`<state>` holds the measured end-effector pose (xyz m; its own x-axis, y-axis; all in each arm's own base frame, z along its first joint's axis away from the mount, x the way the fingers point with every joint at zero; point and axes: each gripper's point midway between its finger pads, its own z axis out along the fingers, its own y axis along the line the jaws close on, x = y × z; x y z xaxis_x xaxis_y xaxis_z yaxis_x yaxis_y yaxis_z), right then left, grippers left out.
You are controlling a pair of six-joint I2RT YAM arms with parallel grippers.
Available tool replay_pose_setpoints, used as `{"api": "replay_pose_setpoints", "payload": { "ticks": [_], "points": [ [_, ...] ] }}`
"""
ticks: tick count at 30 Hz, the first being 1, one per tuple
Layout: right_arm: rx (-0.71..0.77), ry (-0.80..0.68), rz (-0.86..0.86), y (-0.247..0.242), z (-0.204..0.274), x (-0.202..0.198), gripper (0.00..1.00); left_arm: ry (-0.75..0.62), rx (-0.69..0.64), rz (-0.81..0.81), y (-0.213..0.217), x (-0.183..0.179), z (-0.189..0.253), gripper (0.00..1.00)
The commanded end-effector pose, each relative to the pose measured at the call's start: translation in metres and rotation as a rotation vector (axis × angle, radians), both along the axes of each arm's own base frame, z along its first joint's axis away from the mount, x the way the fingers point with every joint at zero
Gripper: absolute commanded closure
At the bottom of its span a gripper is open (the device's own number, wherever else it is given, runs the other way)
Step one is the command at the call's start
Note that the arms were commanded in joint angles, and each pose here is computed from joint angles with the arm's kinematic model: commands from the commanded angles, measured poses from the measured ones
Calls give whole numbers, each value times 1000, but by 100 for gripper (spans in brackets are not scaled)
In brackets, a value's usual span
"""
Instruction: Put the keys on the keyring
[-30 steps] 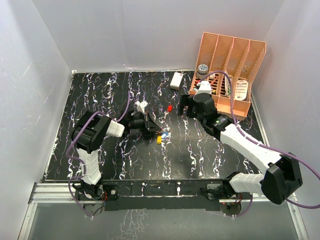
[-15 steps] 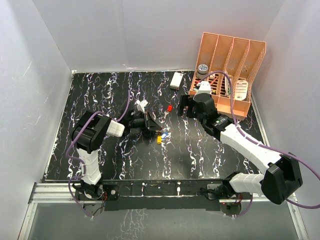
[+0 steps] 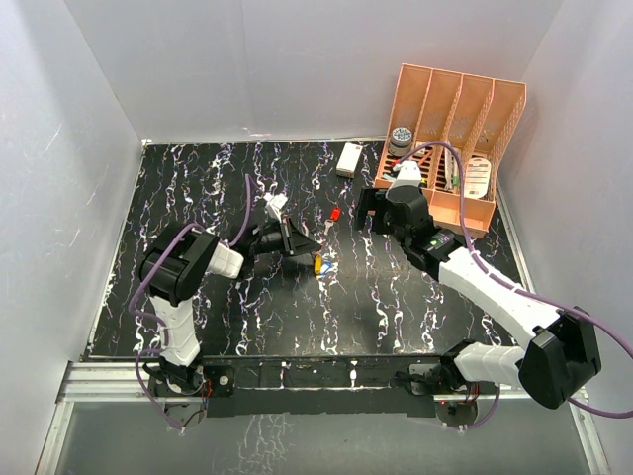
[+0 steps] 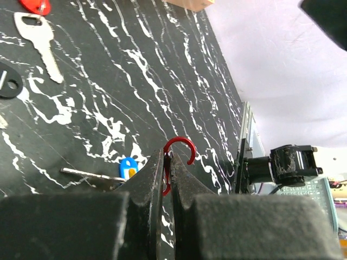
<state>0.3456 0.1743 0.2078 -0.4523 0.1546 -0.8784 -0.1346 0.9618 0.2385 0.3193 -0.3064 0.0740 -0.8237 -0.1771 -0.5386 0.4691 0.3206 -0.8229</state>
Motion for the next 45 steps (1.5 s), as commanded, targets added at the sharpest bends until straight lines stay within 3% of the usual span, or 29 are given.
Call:
{"api": "replay_pose_setpoints", "payload": {
  "ticks": [1,12,19,28,36,45],
  "points": [
    [29,-65,-13,-3,17,3,15,-258,-105,-6,1,-6,64,100],
    [25,-7,26,3,-3,-3,16,-457,-112,69,18,-16,122,100],
    [64,90,127,23,-34,-16,24,-594,-128,185,35,-15,156,100],
    [57,199,248,62,-69,-30,36,-553,-223,243,58,-10,171,100],
    [-5,154,157,67,-66,12,42,-518,-270,237,66,-8,166,100],
    [-87,262,43,84,-108,61,51,-527,-274,237,73,-10,170,100]
  ]
}}
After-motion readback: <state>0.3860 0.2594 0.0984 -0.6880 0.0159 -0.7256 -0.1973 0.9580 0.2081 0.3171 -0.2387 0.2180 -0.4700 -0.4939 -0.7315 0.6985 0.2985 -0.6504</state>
